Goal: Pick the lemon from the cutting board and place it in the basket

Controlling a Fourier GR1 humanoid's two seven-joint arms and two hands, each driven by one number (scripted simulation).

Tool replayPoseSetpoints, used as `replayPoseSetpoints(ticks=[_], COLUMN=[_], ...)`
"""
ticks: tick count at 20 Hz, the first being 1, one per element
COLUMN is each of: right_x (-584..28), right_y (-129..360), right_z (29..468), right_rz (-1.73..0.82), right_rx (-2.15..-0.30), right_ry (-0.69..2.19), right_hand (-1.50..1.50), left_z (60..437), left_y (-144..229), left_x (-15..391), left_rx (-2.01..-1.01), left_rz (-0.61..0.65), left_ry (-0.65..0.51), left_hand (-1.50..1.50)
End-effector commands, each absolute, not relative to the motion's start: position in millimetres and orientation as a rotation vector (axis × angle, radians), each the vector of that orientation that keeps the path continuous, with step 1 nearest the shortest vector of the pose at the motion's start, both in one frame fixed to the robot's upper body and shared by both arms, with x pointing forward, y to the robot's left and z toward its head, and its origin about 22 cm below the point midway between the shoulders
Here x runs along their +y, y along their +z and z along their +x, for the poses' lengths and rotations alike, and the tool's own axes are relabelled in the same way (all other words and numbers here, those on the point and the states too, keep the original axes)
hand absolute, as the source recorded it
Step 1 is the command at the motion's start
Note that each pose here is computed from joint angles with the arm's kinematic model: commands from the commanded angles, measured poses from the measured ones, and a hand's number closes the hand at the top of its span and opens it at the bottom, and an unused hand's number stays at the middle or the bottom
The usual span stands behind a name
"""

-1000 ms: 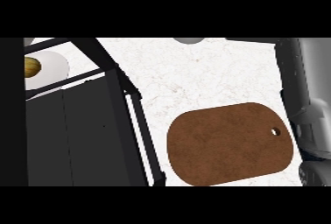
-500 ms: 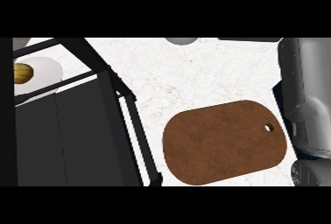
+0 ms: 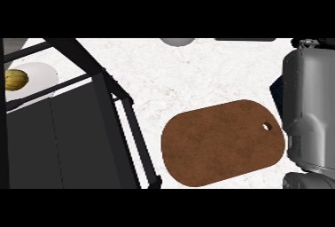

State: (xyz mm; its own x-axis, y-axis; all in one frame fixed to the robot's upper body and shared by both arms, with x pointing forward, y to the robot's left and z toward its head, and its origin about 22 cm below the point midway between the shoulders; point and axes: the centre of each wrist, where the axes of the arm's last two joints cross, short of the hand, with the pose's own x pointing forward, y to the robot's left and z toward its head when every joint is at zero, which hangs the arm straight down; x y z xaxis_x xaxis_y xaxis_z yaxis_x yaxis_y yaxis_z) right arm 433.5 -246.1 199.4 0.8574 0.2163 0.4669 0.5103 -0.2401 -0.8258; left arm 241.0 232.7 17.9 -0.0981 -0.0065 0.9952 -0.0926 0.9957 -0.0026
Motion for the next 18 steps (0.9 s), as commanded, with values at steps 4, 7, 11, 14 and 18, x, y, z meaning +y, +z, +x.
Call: replayPoseSetpoints(ticks=[4, 7, 11, 14, 18], right_x=[-260, -287, -269, -283, -300], right_y=[177, 166, 157, 139, 115], right_z=[421, 408, 402, 386, 374], right_rz=[-1.728, -1.730, -1.713, -1.688, -1.696], right_rx=[-0.338, -0.307, -0.332, -0.365, -0.355], right_ry=[-0.417, -0.396, -0.450, -0.472, -0.506], right_hand=[1.50, 1.50, 1.50, 1.50, 1.50], left_z=[231, 246, 235, 236, 245], left_y=[17, 33, 27, 19, 33], left_x=[224, 241, 235, 242, 242], left_rx=[-1.659, -1.689, -1.663, -1.674, -1.686], left_rz=[0.090, 0.110, 0.087, 0.097, 0.089], left_ry=[0.066, 0.060, 0.041, 0.043, 0.058], left_hand=[0.00, 0.00, 0.00, 0.00, 0.00])
